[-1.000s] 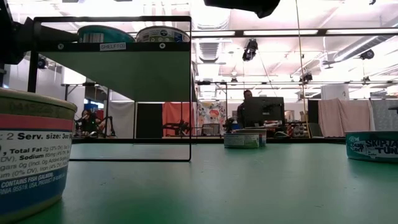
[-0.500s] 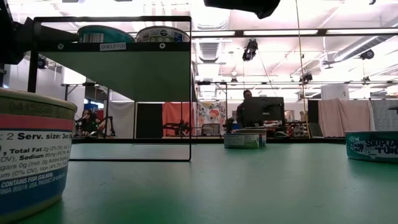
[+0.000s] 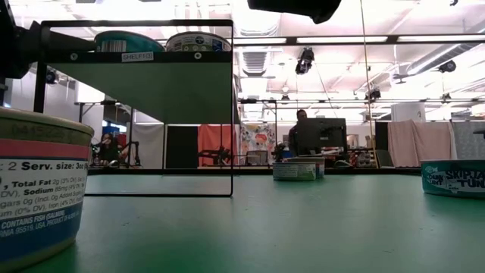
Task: Stack canned seafood by type on shelf
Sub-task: Put the green and blue tuna can on the shelf
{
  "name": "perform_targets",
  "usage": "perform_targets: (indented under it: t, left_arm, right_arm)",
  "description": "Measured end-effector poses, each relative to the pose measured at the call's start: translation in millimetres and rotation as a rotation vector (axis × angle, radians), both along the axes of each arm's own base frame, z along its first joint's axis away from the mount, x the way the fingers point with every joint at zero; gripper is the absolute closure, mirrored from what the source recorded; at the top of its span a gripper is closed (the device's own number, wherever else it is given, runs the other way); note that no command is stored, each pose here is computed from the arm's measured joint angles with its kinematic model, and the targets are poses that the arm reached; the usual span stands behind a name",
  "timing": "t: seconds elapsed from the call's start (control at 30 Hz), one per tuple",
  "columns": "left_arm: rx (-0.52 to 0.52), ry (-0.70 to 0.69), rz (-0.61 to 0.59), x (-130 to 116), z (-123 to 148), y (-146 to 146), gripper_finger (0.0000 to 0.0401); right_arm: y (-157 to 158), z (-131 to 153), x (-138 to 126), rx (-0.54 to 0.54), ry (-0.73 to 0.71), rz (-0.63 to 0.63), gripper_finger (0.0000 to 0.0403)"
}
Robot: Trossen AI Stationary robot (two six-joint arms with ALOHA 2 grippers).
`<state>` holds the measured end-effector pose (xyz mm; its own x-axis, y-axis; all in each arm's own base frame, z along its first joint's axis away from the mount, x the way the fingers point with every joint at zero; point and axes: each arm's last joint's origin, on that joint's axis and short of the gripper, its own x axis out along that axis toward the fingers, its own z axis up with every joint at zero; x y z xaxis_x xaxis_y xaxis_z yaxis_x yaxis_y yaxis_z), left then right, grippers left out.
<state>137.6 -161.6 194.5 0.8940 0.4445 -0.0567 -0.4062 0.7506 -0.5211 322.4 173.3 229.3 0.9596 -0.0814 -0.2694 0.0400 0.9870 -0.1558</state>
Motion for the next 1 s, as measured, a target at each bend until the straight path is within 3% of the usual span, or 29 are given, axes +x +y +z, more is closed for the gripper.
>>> perform_targets:
  t: [0.33,0.7,0.83,1.0]
  left_arm:
    - [-0.037,-0.027,-0.001,2.5,9.6,-4.1,0.0074]
    - [0.160,0.050,-0.010,17.0,69.3,-22.2,0.0077]
    - [0.179,0.080,-0.068,24.5,75.3,-21.1,0.0099]
    - [0.153,0.109,-0.114,39.4,69.6,-9.7,0.0158]
  right_arm:
    - [-0.6,0.7,-0.2,-0.005,-0.004,-0.016,0.0074]
    - [-1.1,3.4,-1.0,-0.001,-0.012,-0.016,0.0074]
    - [-1.2,4.1,-1.2,-0.002,-0.013,-0.016,0.0074]
    - [-1.9,4.3,-1.0,-0.010,-0.013,-0.015,0.0074]
